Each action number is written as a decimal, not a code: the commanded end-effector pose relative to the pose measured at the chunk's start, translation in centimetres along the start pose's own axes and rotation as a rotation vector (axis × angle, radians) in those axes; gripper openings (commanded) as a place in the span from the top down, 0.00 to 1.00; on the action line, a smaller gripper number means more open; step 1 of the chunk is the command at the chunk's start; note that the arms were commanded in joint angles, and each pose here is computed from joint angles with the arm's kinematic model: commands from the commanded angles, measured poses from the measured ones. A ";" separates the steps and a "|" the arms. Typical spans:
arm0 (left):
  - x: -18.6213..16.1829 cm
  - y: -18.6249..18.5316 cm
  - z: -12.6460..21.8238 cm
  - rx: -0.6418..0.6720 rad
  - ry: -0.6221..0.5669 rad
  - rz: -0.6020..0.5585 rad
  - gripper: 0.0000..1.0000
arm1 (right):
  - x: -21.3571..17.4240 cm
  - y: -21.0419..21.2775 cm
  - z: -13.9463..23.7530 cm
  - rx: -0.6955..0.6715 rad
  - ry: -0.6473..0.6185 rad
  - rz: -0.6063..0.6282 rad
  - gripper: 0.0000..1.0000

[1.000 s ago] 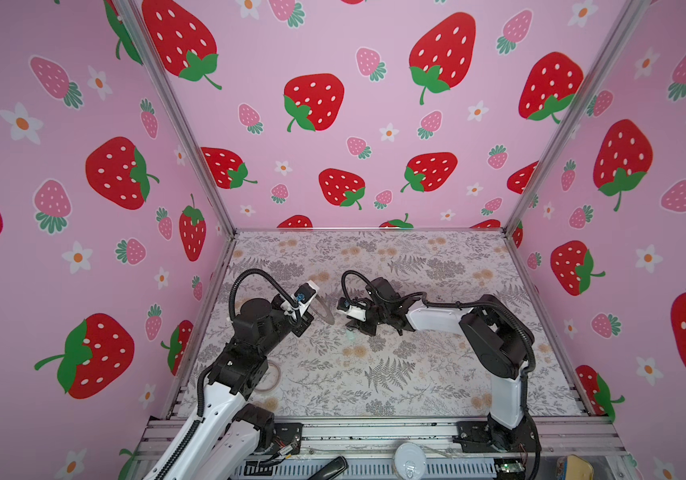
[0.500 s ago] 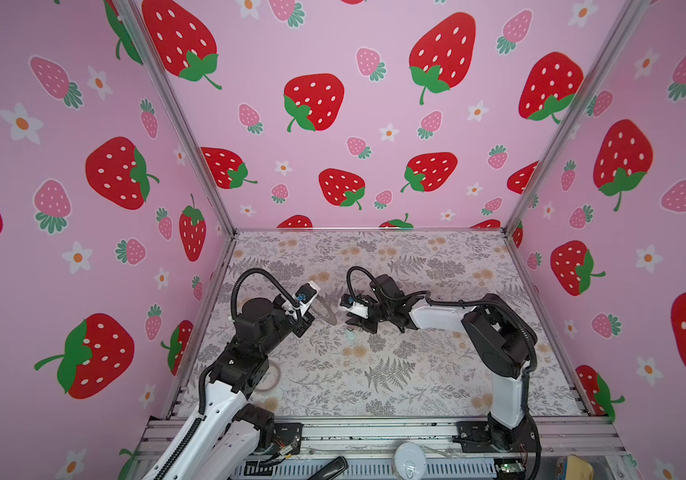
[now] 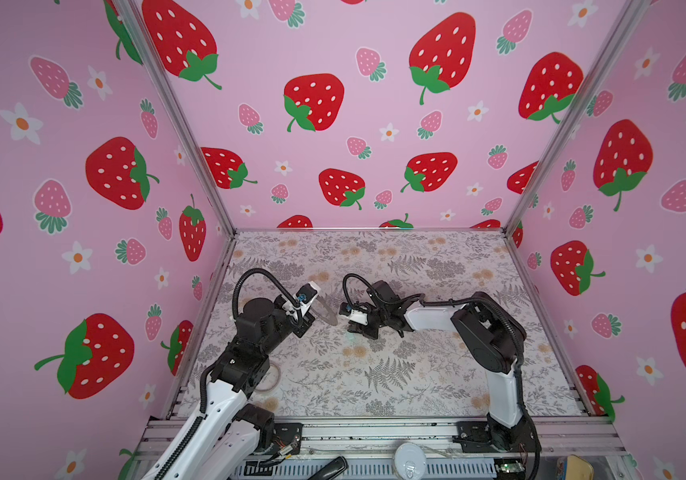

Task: Put the keys on the keyring
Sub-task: 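Lift the green-tagged key with the right gripper off the table, then carry the key toward the split ring while left gripper lowers the metal ring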

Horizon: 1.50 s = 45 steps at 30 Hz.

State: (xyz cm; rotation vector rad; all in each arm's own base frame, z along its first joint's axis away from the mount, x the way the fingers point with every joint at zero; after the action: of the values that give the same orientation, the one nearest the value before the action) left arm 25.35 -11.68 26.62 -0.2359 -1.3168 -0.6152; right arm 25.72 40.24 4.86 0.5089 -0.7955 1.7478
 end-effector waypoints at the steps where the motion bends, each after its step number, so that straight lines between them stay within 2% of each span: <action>1: 1.1 -0.2 0.1 -0.015 -0.053 -0.007 1.00 | -0.2 0.5 -0.8 0.025 0.015 0.036 0.71; 12: 1.1 -0.2 0.0 -0.018 -0.051 -0.004 1.00 | 0.5 0.3 -0.6 0.008 0.001 0.050 0.75; 24: 1.1 -0.3 -0.1 -0.021 -0.049 -0.003 1.00 | 0.2 0.5 -0.9 0.011 0.014 0.040 0.91; 34: 1.2 -0.3 -0.2 -0.025 -0.051 -0.004 1.00 | 0.5 0.5 -0.8 0.007 0.009 0.036 0.97; 39: 1.1 -0.3 -0.3 -0.030 -0.047 -0.006 1.00 | 1.3 0.3 0.1 -0.015 -0.016 0.028 1.00; 45: 0.9 -1.2 -0.2 -0.086 -0.054 -0.041 1.00 | 1.6 -0.6 2.9 -0.111 -0.019 0.028 1.00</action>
State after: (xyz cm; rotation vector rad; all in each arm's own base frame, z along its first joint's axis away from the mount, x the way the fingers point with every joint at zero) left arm 25.33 -12.31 26.17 -0.2690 -1.2981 -0.6457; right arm 25.14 39.84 5.53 0.4681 -0.8294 1.7391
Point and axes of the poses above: each gripper's point midway between its finger pads, its own z axis back along the fingers, its own y axis along the line the jaws close on, x = y × z, the point moved 3 cm from there along z, back along the fingers, and after that the axes turned 13 degrees about z, right-handed, at the moved point
